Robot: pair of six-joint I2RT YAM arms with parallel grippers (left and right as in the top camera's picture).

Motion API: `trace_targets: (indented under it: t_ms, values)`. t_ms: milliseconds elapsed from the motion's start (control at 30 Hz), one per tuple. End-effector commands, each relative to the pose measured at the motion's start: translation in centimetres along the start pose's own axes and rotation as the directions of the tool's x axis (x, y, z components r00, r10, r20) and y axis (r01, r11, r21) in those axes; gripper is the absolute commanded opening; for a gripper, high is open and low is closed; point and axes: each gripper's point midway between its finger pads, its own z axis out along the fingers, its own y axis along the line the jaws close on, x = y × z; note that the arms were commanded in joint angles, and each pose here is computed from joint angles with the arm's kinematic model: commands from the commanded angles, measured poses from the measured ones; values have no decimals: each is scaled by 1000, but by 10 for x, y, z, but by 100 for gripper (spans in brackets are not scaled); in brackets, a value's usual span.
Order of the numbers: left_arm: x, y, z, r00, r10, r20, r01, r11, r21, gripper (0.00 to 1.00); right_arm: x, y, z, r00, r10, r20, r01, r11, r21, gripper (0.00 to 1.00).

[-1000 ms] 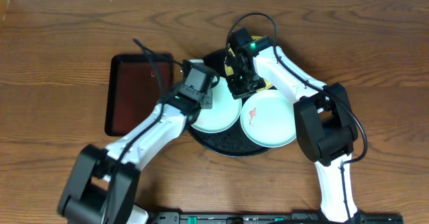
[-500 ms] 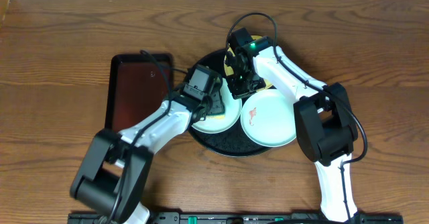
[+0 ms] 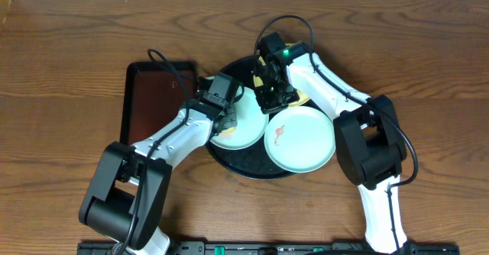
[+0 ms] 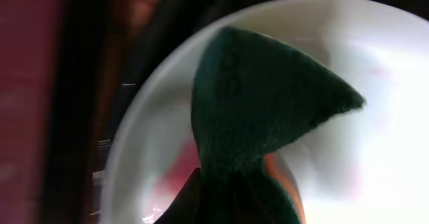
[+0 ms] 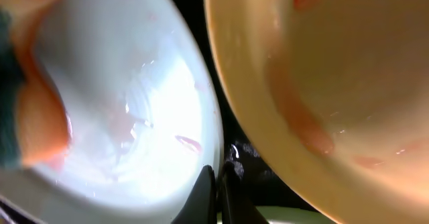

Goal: Clean dirty plates on tray and stack at the side
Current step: 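Keep scrubbing the pale green plate surface with the left gripper sponge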

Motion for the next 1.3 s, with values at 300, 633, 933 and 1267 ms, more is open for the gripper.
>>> trace_targets:
  t_ms: [300,633,933,1267]
  values:
    - [-54,69,-37,970,65,235,12,951,-310,8,-5,-6,-16,999,-10,33,9,999,48,1]
    - [-17,-52,-45,1000,4,-9,-1,922,386,8,-5,-5,-16,999,-13,35,11,999,48,1]
    - [-5,-60,-42,997,-11,-73,42,901,432,8,-8,-5,-16,999,-11,45,8,999,45,1]
    - [19,-59,-10,987,1,-161,62,919,388,8,-17,-1,-26,997,14,78,-18,999,41,1]
